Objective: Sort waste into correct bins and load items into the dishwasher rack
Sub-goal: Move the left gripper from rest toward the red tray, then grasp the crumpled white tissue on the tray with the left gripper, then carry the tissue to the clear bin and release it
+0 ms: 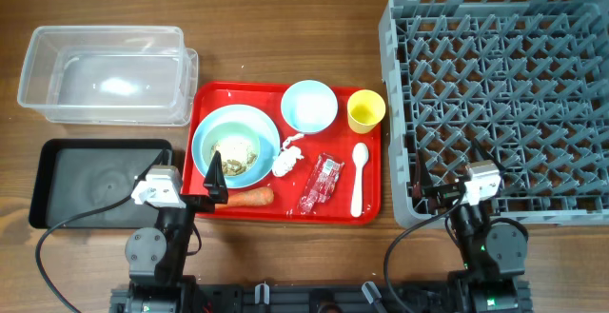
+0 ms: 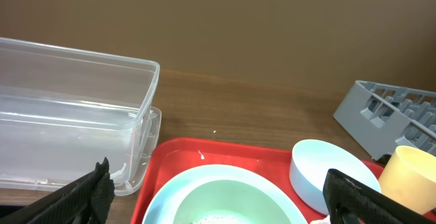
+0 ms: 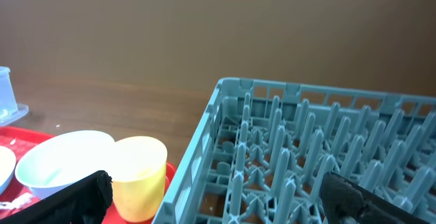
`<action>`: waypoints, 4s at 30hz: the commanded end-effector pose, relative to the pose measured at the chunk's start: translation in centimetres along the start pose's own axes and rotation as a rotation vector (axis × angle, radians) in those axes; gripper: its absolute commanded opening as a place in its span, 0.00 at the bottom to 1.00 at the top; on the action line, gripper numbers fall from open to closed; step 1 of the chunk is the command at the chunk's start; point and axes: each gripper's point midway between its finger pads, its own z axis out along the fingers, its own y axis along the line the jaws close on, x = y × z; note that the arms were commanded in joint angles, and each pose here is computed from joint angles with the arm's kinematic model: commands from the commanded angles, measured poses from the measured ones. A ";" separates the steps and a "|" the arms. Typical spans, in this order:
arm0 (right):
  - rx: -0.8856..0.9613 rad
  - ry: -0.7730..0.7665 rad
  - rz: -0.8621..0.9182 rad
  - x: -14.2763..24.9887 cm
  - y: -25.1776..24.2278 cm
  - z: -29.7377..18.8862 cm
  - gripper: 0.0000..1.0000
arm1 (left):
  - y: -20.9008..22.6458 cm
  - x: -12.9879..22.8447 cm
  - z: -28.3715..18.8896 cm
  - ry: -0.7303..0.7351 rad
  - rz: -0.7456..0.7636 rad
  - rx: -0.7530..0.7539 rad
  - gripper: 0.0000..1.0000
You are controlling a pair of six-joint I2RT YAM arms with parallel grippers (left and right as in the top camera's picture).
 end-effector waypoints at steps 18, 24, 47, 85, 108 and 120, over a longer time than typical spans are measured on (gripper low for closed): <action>0.020 0.514 0.212 -5.4 -0.2 -0.3 1.00 | -2.4 -4.8 0.2 0.649 -0.126 -0.079 1.00; -0.020 0.515 0.246 -5.9 0.5 -0.1 1.00 | -2.1 -2.1 0.2 0.899 -0.160 -0.123 1.00; -0.016 0.521 0.246 -5.8 0.5 0.0 1.00 | -13.2 10.2 5.7 1.133 0.163 0.109 0.98; -0.016 0.532 0.247 -5.5 0.5 -0.1 1.00 | -12.5 15.9 5.7 1.253 0.266 0.046 0.11; -0.016 0.531 0.247 -5.6 0.5 -0.1 1.00 | -6.8 -1.5 10.8 0.694 0.131 -0.183 0.04; -0.016 0.531 0.247 -5.6 0.5 -0.1 1.00 | 9.4 -6.6 15.0 0.447 -0.083 -0.548 0.24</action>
